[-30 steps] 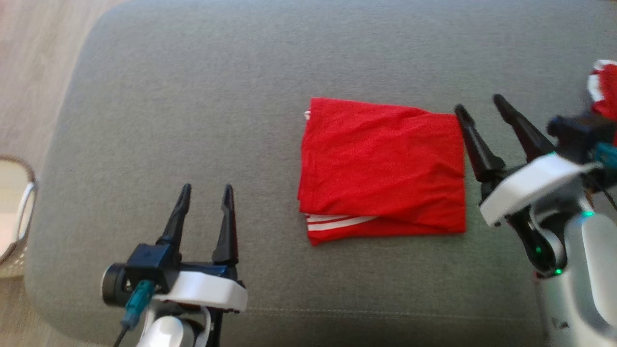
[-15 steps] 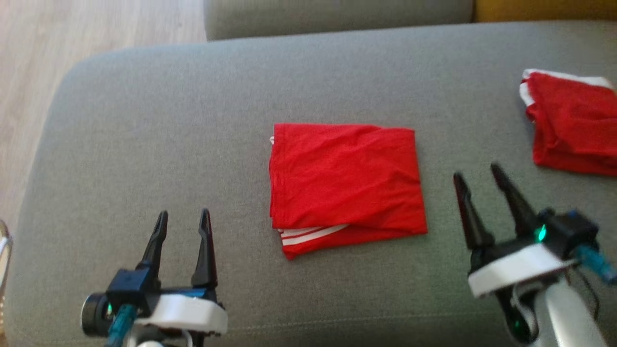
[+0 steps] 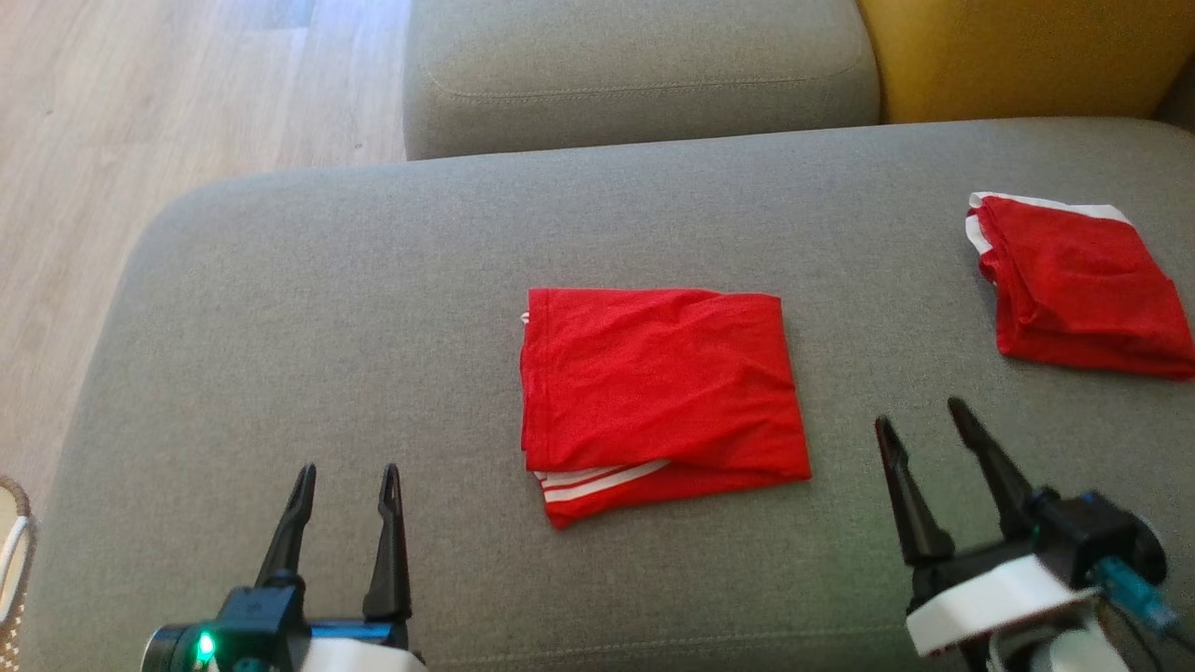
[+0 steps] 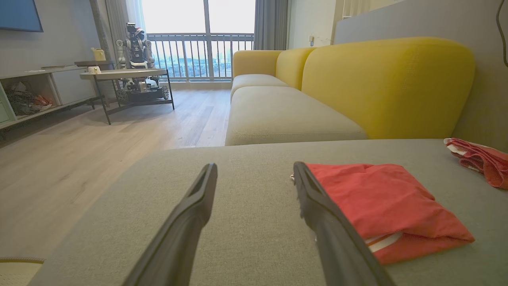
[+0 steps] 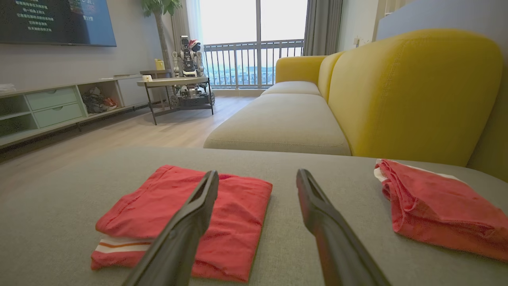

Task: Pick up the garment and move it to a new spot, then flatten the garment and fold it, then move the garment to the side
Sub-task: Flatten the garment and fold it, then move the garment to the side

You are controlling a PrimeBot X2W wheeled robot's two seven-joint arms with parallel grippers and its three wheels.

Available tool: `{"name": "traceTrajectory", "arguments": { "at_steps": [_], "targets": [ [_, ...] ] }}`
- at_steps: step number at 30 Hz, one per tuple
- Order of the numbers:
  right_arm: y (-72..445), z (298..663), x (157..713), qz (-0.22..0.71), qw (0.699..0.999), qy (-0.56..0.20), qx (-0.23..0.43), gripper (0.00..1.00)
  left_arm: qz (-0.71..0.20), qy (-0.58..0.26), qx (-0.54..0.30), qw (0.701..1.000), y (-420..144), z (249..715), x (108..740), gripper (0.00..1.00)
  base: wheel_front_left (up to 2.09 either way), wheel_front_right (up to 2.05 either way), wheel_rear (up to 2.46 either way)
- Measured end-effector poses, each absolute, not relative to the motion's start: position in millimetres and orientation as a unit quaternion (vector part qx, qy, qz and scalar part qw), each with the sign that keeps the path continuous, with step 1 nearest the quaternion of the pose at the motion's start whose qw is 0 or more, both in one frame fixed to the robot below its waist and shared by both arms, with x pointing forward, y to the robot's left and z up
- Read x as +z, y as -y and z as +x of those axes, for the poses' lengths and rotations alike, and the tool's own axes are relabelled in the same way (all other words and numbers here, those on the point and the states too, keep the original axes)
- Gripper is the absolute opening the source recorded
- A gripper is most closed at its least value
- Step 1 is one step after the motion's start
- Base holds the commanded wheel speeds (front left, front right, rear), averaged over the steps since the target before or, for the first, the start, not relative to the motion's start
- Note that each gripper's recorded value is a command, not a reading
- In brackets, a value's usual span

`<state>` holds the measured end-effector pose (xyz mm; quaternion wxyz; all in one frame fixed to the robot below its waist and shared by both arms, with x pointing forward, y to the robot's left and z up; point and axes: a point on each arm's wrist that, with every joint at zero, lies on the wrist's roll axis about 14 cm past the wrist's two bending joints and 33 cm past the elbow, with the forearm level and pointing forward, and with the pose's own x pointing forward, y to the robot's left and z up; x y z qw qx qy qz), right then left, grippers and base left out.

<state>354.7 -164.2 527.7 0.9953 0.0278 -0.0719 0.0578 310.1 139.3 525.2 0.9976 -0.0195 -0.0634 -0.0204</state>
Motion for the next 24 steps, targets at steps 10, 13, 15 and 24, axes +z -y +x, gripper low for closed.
{"name": "traceTrajectory", "arguments": {
  "at_steps": [10, 13, 15, 24],
  "targets": [
    [161, 348, 517, 0.035, 0.996, 0.056, 0.061, 1.0, -0.005, 0.056, -0.017, 0.998, -144, 306, 519, 1.0, 0.0, 0.0, 0.0],
    [160, 349, 517, 0.037, 0.996, 0.056, 0.062, 1.0, 0.001, 0.056, -0.015, 0.998, -144, 306, 518, 1.0, 0.0, 0.0, 0.0],
    [160, 350, 517, 0.037, 0.996, 0.055, 0.063, 1.0, 0.005, 0.054, -0.013, 0.998, -144, 305, 517, 1.0, 0.0, 0.0, 0.0],
    [152, 354, 496, 0.056, 0.996, 0.022, 0.071, 1.0, 0.005, 0.05, -0.003, 0.999, -148, 301, 514, 1.0, 0.0, 0.0, 0.0]
  ]
}}
